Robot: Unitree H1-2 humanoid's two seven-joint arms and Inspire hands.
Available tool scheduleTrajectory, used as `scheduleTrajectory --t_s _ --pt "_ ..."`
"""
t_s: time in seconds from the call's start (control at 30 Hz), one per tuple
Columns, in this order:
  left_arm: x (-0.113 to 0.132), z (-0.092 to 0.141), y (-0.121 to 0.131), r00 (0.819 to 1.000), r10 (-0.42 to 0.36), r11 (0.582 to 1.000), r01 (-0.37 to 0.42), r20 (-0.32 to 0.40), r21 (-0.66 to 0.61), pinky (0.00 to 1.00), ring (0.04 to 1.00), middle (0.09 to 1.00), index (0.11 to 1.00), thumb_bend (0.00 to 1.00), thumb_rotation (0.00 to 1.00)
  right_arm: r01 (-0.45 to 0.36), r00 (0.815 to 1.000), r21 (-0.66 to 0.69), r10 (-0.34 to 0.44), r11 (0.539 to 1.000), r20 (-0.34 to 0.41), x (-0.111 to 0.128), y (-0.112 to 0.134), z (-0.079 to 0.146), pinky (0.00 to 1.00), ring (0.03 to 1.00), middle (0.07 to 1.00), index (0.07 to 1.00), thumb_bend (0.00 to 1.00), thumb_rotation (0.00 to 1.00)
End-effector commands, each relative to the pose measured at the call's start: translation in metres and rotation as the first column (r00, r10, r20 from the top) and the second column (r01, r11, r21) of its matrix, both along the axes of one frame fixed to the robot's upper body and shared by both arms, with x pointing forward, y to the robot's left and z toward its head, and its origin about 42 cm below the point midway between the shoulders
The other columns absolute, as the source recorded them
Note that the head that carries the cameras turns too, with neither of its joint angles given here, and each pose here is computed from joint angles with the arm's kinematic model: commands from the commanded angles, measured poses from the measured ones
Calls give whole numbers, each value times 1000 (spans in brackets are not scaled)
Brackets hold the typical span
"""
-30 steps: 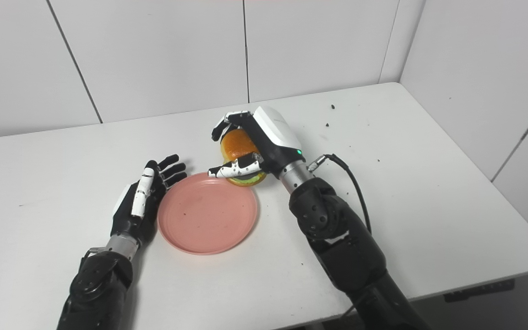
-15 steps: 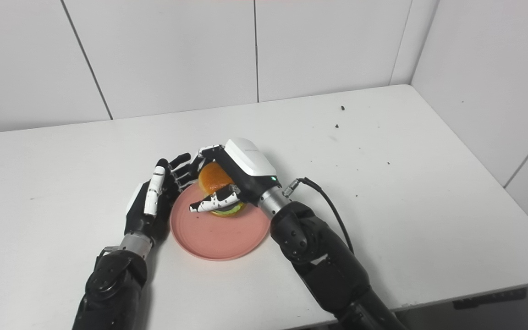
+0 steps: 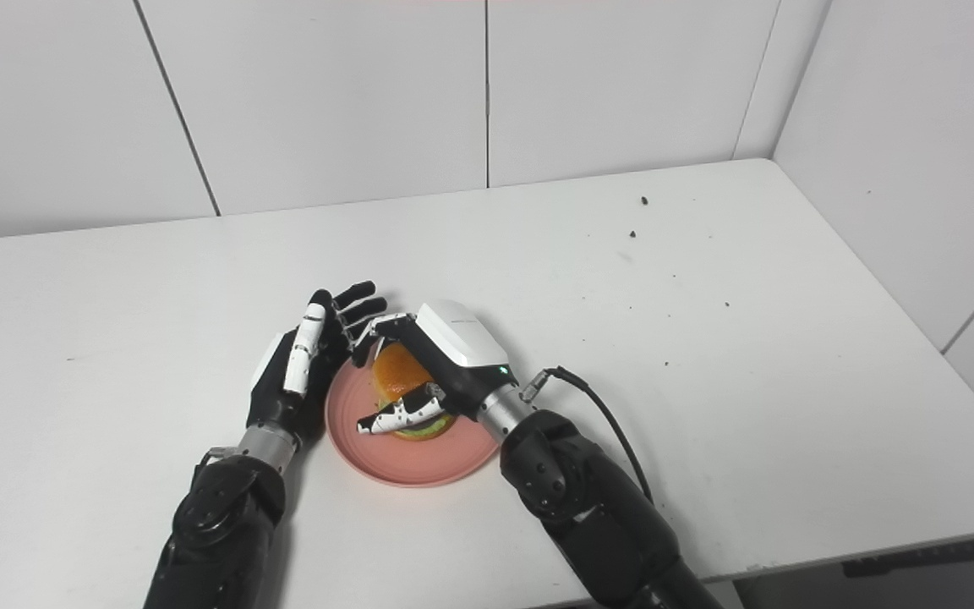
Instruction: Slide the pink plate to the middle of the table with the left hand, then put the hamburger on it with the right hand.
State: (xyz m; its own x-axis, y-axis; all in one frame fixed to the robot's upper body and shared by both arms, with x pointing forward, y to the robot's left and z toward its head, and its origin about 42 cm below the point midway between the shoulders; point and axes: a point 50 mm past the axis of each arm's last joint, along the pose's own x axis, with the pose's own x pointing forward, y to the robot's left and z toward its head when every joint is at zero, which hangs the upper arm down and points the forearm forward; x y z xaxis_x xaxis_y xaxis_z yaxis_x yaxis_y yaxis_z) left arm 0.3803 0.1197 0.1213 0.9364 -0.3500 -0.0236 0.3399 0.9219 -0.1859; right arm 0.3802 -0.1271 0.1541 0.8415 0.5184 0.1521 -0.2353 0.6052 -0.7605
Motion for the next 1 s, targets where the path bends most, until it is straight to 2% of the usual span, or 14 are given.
scheduleTrajectory --t_s 0.0,0.17,0.3,0.37,0.47,0.5,0.53,0.57,0.67,0.7,0.73,0.8,0.97 --pt "3 2 -2 1000 -11 1000 11 0 -4 744 785 787 766 443 1000 -33 996 49 29 998 82 5 5 15 246 311 397 511 515 0" --pt "1 3 -1 1000 -13 1000 13 -19 -3 749 798 794 778 454 1000 -21 997 64 16 998 74 6 2 2 297 364 417 518 516 0" --pt "-1 4 0 1000 -13 1000 13 -27 -6 752 803 797 783 459 1000 -4 995 94 -6 996 97 6 -1 -7 305 371 419 525 514 0" --pt "-2 4 0 999 -17 1000 17 -27 -1 785 836 826 803 465 1000 2 996 114 -12 993 86 5 -3 -8 335 409 437 527 516 0" --pt "-1 4 0 999 -16 1000 16 -31 2 810 856 848 820 472 1000 -1 997 117 -9 993 82 2 -5 -8 433 511 479 512 519 1" --pt "-1 4 -1 999 -8 1000 8 -37 4 811 857 848 820 473 1000 -1 997 109 -8 994 81 0 -7 -8 436 515 480 512 519 1" --pt "-1 5 -1 999 -3 1000 3 -40 1 802 842 839 818 472 1000 -1 997 98 -6 995 77 -1 -8 -7 464 549 599 504 511 86" --pt "-1 6 -2 999 -3 1000 3 -42 -2 796 832 834 819 466 1000 -3 997 92 -4 996 71 -2 -10 -6 474 561 645 502 508 117" --pt "-1 6 -2 999 -13 1000 12 -39 -9 790 827 833 823 459 1000 -13 998 92 8 996 65 -5 -14 -3 488 577 684 499 507 148" --pt "0 6 -2 999 -15 1000 15 -36 -9 786 826 836 831 454 1000 -17 998 92 11 996 63 -6 -15 -2 532 623 701 499 508 153" --pt "0 6 -2 999 -17 1000 16 -34 -8 787 830 840 837 453 1000 -20 998 91 14 996 63 -6 -16 -1 558 650 713 547 535 179" --pt "0 6 -3 1000 -13 1000 13 -28 -8 787 833 840 841 448 1000 -24 997 88 17 996 71 -8 -18 1 617 717 757 727 628 303" --pt "0 4 -4 1000 4 1000 -4 -18 -11 761 812 813 810 442 1000 -35 996 109 26 993 87 -10 -23 6 662 771 809 793 649 421"
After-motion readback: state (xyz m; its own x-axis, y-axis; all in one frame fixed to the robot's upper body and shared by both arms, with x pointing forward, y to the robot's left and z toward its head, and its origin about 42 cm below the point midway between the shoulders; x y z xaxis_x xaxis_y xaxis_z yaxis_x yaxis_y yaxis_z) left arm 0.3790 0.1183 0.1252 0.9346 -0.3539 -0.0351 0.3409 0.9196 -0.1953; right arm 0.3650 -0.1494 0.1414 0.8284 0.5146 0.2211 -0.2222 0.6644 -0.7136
